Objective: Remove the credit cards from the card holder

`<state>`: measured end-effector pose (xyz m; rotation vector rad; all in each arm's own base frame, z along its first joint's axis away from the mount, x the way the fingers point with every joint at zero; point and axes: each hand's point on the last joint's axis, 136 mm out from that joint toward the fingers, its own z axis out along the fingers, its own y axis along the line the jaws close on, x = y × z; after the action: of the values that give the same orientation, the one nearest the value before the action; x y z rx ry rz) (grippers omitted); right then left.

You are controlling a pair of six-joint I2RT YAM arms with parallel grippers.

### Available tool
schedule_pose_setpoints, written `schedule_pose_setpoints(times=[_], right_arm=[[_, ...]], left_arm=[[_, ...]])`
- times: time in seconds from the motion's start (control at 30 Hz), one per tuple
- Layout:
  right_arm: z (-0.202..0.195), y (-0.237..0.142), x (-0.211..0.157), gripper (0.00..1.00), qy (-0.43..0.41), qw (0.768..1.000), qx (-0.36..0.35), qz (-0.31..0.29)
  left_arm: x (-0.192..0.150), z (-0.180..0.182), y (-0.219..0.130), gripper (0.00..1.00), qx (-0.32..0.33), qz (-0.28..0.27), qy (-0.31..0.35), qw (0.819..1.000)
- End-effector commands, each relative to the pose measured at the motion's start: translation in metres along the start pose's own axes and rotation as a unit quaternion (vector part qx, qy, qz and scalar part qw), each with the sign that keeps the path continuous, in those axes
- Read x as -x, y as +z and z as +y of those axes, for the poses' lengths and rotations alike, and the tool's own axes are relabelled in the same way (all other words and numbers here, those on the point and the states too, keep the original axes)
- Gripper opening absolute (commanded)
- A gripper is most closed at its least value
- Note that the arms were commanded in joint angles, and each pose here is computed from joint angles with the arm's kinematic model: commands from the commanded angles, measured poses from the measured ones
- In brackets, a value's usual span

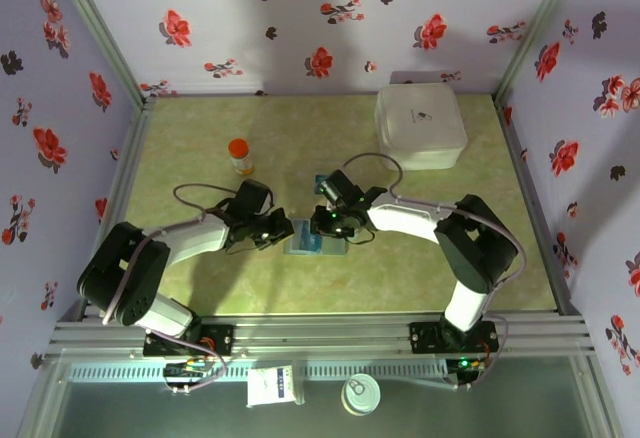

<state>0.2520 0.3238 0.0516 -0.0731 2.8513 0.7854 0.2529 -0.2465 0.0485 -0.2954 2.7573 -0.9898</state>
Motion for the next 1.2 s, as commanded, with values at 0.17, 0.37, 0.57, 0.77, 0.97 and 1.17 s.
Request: schedule_pose_setpoints(times=[0.17, 0.37, 0.57, 0.77, 0.97, 1.17], right_arm=[[-0.012, -0.011, -0.001, 0.24, 0.009, 1.0, -0.004, -0.014], [-0.014, -0.008, -0.003, 0.24, 0.031, 0.999, 0.023, -0.011], [-0.012, 0.004, -0.007, 0.24, 0.047, 0.998, 0.048, 0.003], [-0.016, 0.011, -0.009, 0.24, 0.056, 0.997, 0.05, 0.01], [-0.025, 0.014, -0.012, 0.24, 0.059, 0.998, 0.036, 0.01], [-0.028, 0.019, -0.014, 0.24, 0.064, 0.997, 0.036, 0.015]], left_arm=[[-0.004, -0.021, 0.014, 0.04, 0.003, 0.02, 0.039, 0.999], [-0.004, -0.004, 0.02, 0.04, 0.035, 0.02, 0.042, 0.998], [-0.005, 0.006, 0.02, 0.03, 0.055, 0.015, 0.042, 0.997], [-0.007, 0.011, 0.022, 0.03, 0.061, 0.019, 0.041, 0.997], [-0.008, 0.014, 0.022, 0.03, 0.065, 0.02, 0.038, 0.997], [-0.007, 0.012, 0.021, 0.03, 0.063, 0.018, 0.038, 0.997]])
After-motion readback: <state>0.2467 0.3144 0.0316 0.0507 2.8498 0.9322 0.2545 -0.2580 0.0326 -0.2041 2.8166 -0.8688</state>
